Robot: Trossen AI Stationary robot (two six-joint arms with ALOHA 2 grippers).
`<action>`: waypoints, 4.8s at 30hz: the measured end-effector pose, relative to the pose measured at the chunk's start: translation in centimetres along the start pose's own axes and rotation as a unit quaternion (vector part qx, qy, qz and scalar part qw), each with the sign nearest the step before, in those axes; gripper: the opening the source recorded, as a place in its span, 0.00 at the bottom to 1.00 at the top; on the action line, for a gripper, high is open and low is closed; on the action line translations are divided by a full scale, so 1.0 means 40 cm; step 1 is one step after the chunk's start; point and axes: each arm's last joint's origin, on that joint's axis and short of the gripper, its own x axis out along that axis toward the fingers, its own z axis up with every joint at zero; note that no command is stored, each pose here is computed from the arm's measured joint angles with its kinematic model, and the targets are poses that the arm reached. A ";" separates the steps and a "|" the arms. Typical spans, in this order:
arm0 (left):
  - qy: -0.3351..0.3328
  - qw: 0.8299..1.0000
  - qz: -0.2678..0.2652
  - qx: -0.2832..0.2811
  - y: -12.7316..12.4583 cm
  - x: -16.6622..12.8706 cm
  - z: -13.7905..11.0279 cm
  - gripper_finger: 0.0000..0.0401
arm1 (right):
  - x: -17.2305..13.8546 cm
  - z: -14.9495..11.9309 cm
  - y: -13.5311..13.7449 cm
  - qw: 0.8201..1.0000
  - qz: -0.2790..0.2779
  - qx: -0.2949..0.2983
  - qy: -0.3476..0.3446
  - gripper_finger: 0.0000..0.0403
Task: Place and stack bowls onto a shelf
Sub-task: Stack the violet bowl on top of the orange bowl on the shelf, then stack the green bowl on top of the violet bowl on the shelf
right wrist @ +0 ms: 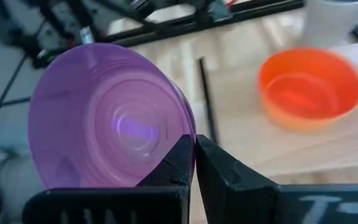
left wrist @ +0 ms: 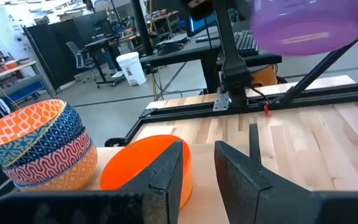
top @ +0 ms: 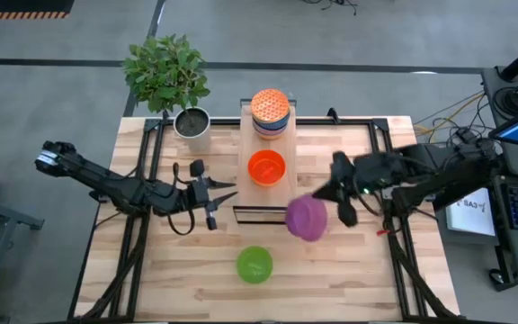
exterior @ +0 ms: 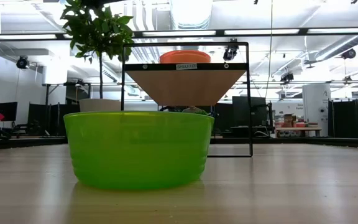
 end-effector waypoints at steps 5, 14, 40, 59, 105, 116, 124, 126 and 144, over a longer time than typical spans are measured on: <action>-0.005 1.000 0.001 -0.004 0.002 0.000 0.010 0.19 | 0.039 0.082 -0.053 0.998 -0.057 0.036 -0.003 0.02; -0.012 1.000 0.002 -0.006 0.009 -0.007 0.025 0.19 | 0.125 0.165 -0.218 0.985 -0.117 0.115 0.048 0.02; -0.012 1.000 0.000 -0.027 0.045 -0.055 0.040 0.19 | 0.264 0.178 -0.435 0.971 -0.098 0.163 0.144 0.02; -0.013 0.999 -0.001 -0.046 0.045 -0.054 0.040 0.19 | 0.258 0.180 -0.433 0.974 -0.096 0.145 0.143 0.22; 0.058 0.973 -0.085 -0.206 -0.104 -0.018 -0.023 0.19 | 0.063 0.095 -0.202 0.997 -0.029 -0.056 -0.053 0.18; 0.222 0.897 -0.153 -0.349 -0.241 0.028 -0.151 0.19 | 0.016 0.025 -0.189 0.995 -0.019 -0.049 -0.079 0.17; 0.295 0.889 -0.122 -0.328 -0.317 0.073 -0.198 0.19 | 0.008 0.012 -0.189 0.996 -0.018 -0.050 -0.078 0.17; 0.334 0.882 -0.094 -0.320 -0.331 0.083 -0.198 0.19 | 0.008 0.010 -0.189 0.996 -0.018 -0.053 -0.076 0.17; 0.501 0.814 0.062 -0.286 -0.418 0.143 -0.131 0.45 | 0.014 -0.003 -0.192 0.995 -0.017 -0.065 -0.068 0.17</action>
